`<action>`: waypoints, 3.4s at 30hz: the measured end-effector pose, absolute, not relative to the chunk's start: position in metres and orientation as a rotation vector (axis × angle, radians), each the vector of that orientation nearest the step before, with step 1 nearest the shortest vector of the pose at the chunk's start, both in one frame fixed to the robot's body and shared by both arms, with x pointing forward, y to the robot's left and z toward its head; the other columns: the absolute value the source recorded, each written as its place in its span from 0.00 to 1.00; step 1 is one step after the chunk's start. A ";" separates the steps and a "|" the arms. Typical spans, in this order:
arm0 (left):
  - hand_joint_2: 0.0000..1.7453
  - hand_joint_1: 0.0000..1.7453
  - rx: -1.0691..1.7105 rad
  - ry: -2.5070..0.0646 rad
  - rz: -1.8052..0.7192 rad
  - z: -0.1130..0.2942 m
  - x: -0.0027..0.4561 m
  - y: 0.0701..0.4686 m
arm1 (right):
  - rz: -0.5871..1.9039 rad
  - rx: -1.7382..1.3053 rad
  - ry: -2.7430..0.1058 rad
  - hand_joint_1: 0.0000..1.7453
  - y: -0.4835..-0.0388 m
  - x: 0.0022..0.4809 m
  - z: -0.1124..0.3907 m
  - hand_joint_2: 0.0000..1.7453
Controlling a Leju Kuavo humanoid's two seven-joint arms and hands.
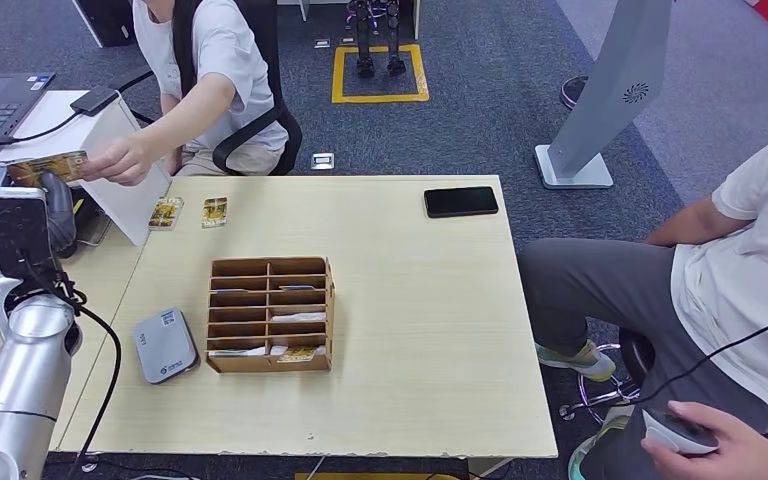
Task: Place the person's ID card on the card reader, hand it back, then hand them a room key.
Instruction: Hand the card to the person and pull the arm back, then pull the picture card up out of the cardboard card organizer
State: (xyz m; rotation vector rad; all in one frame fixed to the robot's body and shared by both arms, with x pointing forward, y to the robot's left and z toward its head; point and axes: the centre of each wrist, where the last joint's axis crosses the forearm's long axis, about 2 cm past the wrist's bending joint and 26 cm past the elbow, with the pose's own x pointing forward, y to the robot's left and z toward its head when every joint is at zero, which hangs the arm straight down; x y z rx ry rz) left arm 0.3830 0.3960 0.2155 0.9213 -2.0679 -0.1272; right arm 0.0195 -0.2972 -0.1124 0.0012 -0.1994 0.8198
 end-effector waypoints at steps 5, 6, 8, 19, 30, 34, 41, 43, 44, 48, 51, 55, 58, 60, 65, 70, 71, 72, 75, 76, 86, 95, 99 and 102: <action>1.00 0.75 0.907 -2.067 -0.133 0.215 0.383 0.395 | 0.824 -0.003 -0.206 0.00 -0.297 0.019 -0.112 0.00; 1.00 0.50 0.902 -2.066 -0.133 0.215 0.383 0.395 | 0.825 -0.005 -0.208 0.00 -0.297 0.019 -0.112 0.00; 1.00 0.00 0.890 -2.065 -0.133 0.214 0.383 0.395 | 0.827 -0.008 -0.211 0.00 -0.297 0.020 -0.112 0.00; 1.00 0.00 0.779 -1.949 -0.079 0.213 0.384 0.393 | 0.825 -0.023 -0.213 0.00 -0.298 0.015 -0.113 0.00; 1.00 0.00 0.758 -1.947 -0.053 0.213 0.384 0.394 | 0.826 -0.026 -0.212 0.00 -0.298 0.010 -0.113 0.00; 1.00 0.00 0.740 -1.954 -0.057 0.213 0.384 0.394 | 0.824 -0.027 -0.214 0.00 -0.298 0.009 -0.113 0.00; 1.00 0.00 0.613 -2.141 -0.323 0.217 0.354 0.393 | 0.818 -0.007 -0.210 0.00 -0.298 0.003 -0.113 0.00; 1.00 0.00 0.548 -2.199 -0.411 0.218 0.338 0.388 | 0.816 -0.002 -0.206 0.00 -0.298 0.000 -0.113 0.00; 1.00 0.00 0.530 -2.226 -0.457 0.218 0.330 0.385 | 0.815 0.000 -0.205 0.00 -0.298 -0.001 -0.113 0.00; 1.00 0.00 0.578 -2.368 -0.716 0.214 0.295 0.365 | 0.806 0.011 -0.203 0.00 -0.298 -0.004 -0.114 0.00; 1.00 0.00 0.562 -2.419 -0.825 0.210 0.277 0.354 | 0.802 0.018 -0.199 0.00 -0.299 -0.004 -0.114 0.00; 1.00 0.00 0.557 -2.471 -0.892 0.206 0.262 0.343 | 0.800 0.018 -0.198 0.00 -0.300 -0.004 -0.114 0.00; 1.00 0.00 0.558 -2.486 -0.915 0.205 0.257 0.340 | 0.800 0.017 -0.198 0.00 -0.301 -0.004 -0.114 0.00; 1.00 0.00 0.550 -2.490 -0.922 0.205 0.255 0.338 | 0.800 0.017 -0.198 0.00 -0.301 -0.004 -0.114 0.00; 1.00 0.00 0.550 -2.493 -0.941 0.206 0.253 0.338 | 0.800 0.017 -0.198 0.00 -0.301 -0.004 -0.113 0.00; 1.00 0.00 0.466 -2.478 -1.012 0.198 0.248 0.333 | 0.800 0.022 -0.198 0.00 -0.301 -0.003 -0.113 0.00; 1.00 0.00 0.475 -2.485 -1.025 0.195 0.245 0.331 | 0.800 0.024 -0.197 0.00 -0.301 -0.003 -0.113 0.00; 1.00 0.00 0.474 -2.486 -1.033 0.193 0.243 0.329 | 0.799 0.026 -0.197 0.00 -0.301 -0.002 -0.113 0.00; 1.00 0.00 0.355 -2.435 -1.000 0.183 0.237 0.323 | 0.799 0.024 -0.197 0.00 -0.301 -0.002 -0.113 0.00; 1.00 0.00 0.333 -2.420 -0.992 0.179 0.235 0.321 | 0.799 0.023 -0.196 0.00 -0.301 -0.001 -0.113 0.00; 1.00 0.00 0.711 -2.371 -1.121 0.140 0.225 0.328 | 0.798 0.032 -0.193 0.00 -0.301 0.001 -0.113 0.00; 1.00 0.00 0.829 -2.282 -1.239 0.124 0.221 0.347 | 0.798 0.036 -0.191 0.00 -0.303 0.002 -0.113 0.00; 1.00 0.00 0.839 -2.255 -1.255 0.121 0.220 0.352 | 0.798 0.033 -0.192 0.00 -0.304 0.003 -0.113 0.00; 1.00 0.00 0.843 -2.222 -1.237 0.118 0.220 0.354 | 0.798 0.031 -0.193 0.00 -0.304 0.004 -0.113 0.00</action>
